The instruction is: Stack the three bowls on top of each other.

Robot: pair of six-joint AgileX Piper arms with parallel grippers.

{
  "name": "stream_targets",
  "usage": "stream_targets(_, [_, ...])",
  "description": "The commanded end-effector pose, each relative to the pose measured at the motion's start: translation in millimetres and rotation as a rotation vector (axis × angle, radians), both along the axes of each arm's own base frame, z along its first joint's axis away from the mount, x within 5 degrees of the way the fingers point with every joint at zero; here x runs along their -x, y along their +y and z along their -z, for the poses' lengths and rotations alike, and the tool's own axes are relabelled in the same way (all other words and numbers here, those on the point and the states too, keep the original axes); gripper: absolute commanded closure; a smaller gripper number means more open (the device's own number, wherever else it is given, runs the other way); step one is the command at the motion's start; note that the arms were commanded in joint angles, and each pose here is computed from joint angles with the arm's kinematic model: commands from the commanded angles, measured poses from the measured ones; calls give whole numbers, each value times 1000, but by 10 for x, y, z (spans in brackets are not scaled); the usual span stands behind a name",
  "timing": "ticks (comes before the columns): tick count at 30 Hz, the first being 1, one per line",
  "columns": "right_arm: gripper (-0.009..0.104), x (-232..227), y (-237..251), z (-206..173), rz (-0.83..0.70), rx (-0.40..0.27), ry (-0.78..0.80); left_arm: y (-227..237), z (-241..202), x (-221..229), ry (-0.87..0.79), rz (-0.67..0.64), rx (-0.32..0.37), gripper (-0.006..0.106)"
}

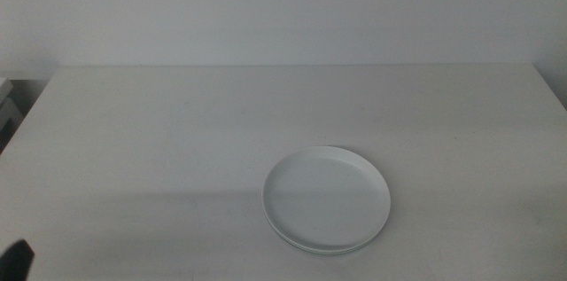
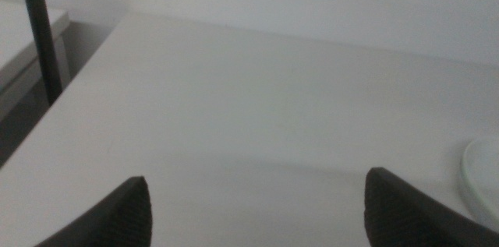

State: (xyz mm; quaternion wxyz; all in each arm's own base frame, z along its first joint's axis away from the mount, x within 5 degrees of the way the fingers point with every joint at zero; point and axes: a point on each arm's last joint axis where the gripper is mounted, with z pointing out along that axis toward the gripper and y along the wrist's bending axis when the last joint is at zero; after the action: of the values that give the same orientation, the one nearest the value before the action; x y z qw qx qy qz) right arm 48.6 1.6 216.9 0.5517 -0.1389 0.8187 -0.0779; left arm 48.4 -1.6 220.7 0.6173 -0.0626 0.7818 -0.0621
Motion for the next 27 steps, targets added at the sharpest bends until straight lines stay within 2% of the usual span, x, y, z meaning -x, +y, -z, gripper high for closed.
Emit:
stream_targets(1, [35, -17, -7, -11, 3, 19, -77, -1, -22, -4, -86, -4, 27, 10])
stream_targets(8, [35, 0, -8, 405, -6, 43, -73, 3, 319, -26, -13, -6, 12, 10])
stream_targets(11, [35, -11, -1, 385, -7, 26, -105, 14, 454, -38, 25, -10, -22, 10])
stream_targets(17, [35, -12, 3, 389, -7, 14, -103, 13, 451, -52, -12, -10, -22, 10])
stream_targets(23, [35, -44, 1, 341, -3, 12, -210, 13, 449, -52, -12, -10, -22, 10])
stream_targets(27, [35, -43, 0, 342, -3, 13, -209, 13, 449, -52, -12, -10, -22, 10])
